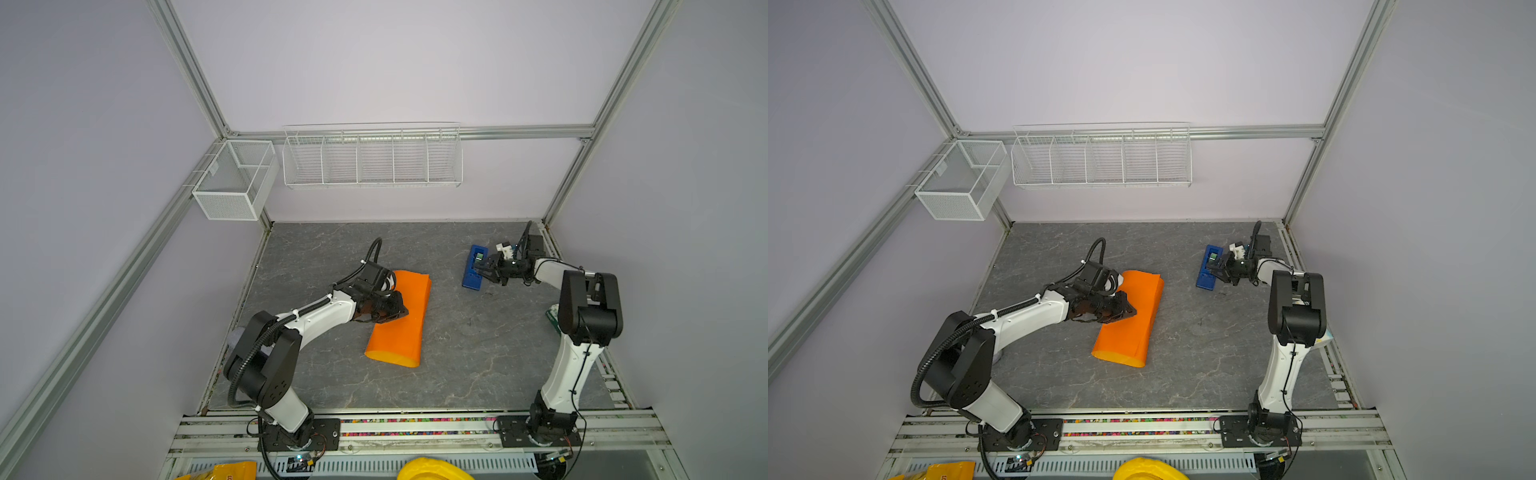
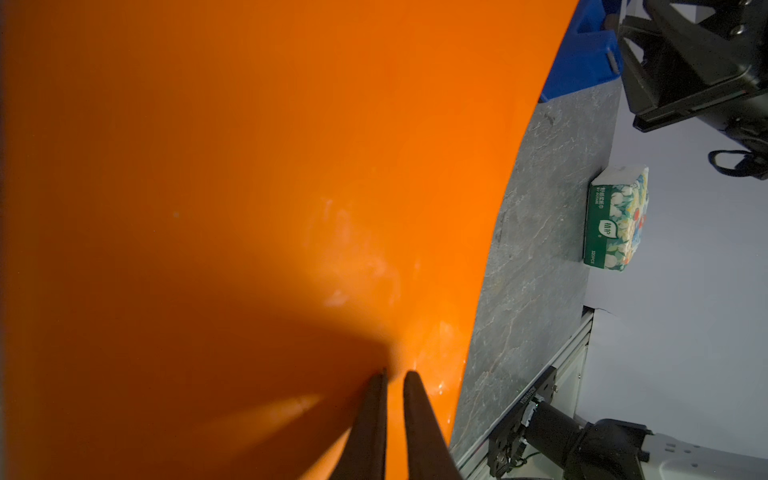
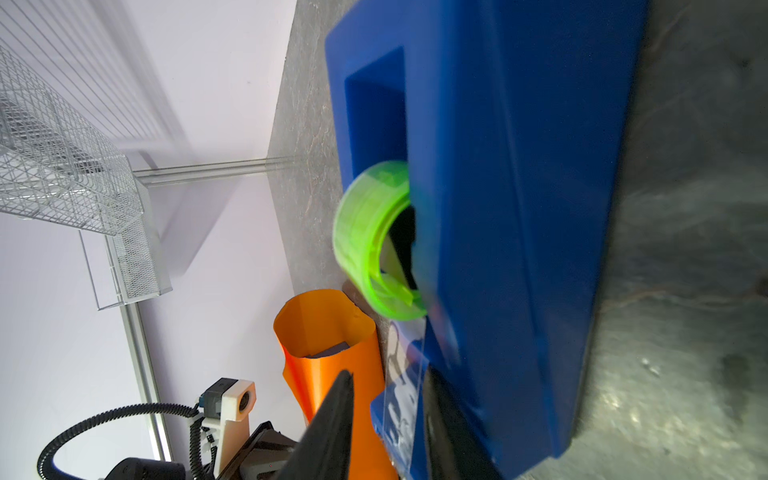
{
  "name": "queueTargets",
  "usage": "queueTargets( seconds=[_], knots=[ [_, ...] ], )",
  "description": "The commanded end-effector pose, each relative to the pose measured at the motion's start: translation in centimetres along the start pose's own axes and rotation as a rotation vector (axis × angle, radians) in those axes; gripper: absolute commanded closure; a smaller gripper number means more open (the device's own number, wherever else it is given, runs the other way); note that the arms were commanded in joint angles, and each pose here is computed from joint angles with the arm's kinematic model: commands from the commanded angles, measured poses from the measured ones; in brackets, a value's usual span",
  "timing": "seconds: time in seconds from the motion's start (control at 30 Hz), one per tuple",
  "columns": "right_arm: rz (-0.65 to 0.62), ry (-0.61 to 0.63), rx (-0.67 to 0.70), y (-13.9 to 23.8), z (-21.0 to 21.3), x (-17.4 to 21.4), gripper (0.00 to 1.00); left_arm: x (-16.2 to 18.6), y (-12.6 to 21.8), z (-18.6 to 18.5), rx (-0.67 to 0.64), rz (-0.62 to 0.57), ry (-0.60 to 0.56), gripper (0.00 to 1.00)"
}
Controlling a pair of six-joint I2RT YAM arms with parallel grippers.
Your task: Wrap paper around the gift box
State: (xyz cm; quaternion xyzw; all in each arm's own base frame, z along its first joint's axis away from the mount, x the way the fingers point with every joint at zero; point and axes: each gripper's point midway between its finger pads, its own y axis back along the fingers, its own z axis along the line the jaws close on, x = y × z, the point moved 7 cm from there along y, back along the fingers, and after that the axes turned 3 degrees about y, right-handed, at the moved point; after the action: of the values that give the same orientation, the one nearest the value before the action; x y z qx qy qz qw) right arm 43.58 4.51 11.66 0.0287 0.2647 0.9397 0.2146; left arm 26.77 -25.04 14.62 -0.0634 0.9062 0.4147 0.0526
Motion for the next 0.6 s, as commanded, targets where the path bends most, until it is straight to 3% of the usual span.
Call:
queueTargets(
  seconds=[0.0, 0.3, 0.57],
  knots=[
    [0.014, -0.035, -0.003, -0.5, -0.8, 0.6, 0.7, 2.6, -2.0, 4.7, -0.193, 0.107, 0.079, 0.87],
    [-0.008, -0.048, -0.05, -0.2, 0.2, 0.1, 0.92, 2.6, -1.9, 4.6, -0.193, 0.103, 0.079, 0.87],
    [-0.05, -0.003, -0.071, 2.1, 3.4, 0.9, 0.93, 2.5, -1.8, 4.5, -0.19, 0.102, 0.074, 0.88]
  ],
)
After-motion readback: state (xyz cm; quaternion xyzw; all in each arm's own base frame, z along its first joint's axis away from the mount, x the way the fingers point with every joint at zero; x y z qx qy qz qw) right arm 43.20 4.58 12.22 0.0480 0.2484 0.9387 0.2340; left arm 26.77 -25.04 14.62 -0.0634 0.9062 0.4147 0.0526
